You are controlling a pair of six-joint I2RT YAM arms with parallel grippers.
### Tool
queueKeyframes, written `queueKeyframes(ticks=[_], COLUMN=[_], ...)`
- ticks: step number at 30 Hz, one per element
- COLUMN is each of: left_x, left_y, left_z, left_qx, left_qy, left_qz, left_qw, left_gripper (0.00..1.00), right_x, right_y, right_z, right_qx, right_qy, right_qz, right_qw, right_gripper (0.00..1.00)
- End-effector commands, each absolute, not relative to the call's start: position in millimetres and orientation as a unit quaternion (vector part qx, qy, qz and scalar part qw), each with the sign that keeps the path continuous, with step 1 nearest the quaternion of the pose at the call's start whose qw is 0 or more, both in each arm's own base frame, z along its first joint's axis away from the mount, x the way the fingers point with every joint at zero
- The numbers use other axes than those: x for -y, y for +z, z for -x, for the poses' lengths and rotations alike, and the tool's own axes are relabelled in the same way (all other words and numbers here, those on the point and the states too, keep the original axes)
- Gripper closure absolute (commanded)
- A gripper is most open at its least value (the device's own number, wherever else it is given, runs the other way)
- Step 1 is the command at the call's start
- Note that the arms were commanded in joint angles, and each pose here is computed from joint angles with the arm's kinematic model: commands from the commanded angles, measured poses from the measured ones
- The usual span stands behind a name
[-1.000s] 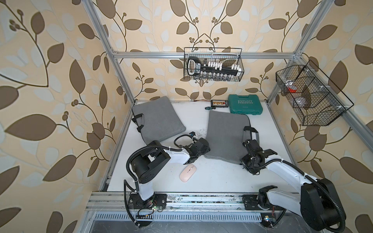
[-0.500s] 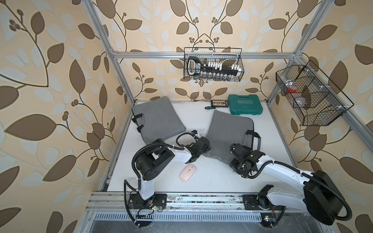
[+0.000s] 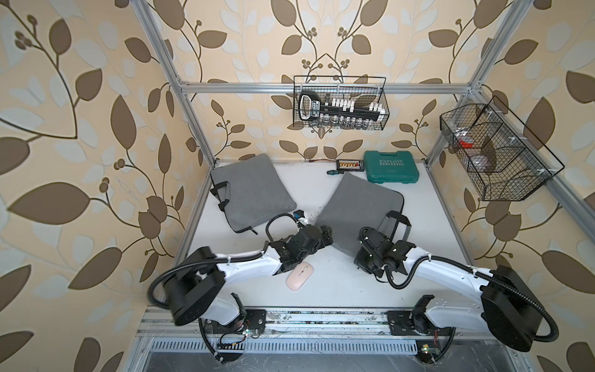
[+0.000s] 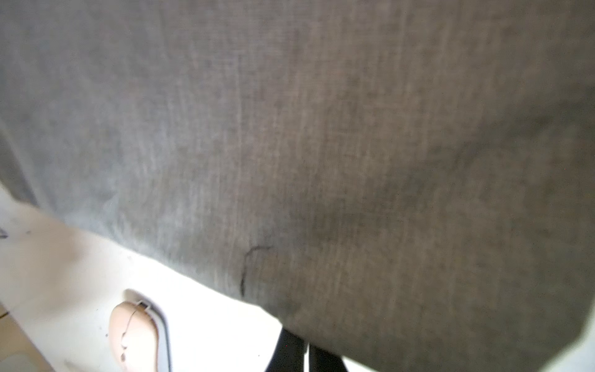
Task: Put the mouse into the laptop bag
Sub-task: Unzip the zipper on the zippered laptop bag.
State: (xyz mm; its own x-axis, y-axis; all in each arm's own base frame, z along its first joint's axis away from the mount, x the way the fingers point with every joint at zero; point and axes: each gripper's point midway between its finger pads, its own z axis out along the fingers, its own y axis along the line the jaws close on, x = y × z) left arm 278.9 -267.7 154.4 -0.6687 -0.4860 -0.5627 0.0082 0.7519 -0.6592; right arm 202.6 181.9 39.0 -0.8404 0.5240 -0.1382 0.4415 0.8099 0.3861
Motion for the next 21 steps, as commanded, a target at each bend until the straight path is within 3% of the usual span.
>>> queueKeyframes(ticks=[1,8,9,10,11,17,18,19,21], left_x=[221,138,128,119,112,77,74,72,71], left_y=[173,183,180,179,178,181,183,183,184], left_z=[-267,-239,-235,-231,-227,-212,-210,-208,-205], left_qx=[-0.859,-0.855,-0.858,-0.859,-0.86,-0.848,-0.847,-0.846,-0.845], left_qy=[-0.258,-0.166,-0.153,-0.142,-0.131,-0.11,-0.112,-0.115,-0.125], left_qz=[0.132,0.172,0.174,0.178,0.183,0.208,0.209,0.211,0.21], left_qw=[0.422,0.46,0.459,0.459,0.458,0.475,0.476,0.477,0.476], left_gripper=[0.01,0.01,0.01,0.01,0.01,0.01,0.01,0.01,0.01], right_x=[-220,-214,-221,-228,-232,-232,-242,-252,-250], right_y=[54,44,44,45,46,77,84,89,91], right_z=[-216,-213,-212,-210,-207,-200,-198,-195,-189], right_qx=[-0.943,-0.963,-0.964,-0.964,-0.964,-0.965,-0.964,-0.962,-0.964], right_qy=[0.21,0.116,0.135,0.156,0.166,0.139,0.162,0.185,0.185], right_qz=[-0.211,-0.186,-0.168,-0.151,-0.14,-0.097,-0.068,-0.029,-0.003], right_qw=[0.148,0.156,0.156,0.156,0.155,0.199,0.202,0.201,0.193], right_gripper=[1.0,0.99,0.9,0.75,0.68,0.53,0.31,0.01,0.0])
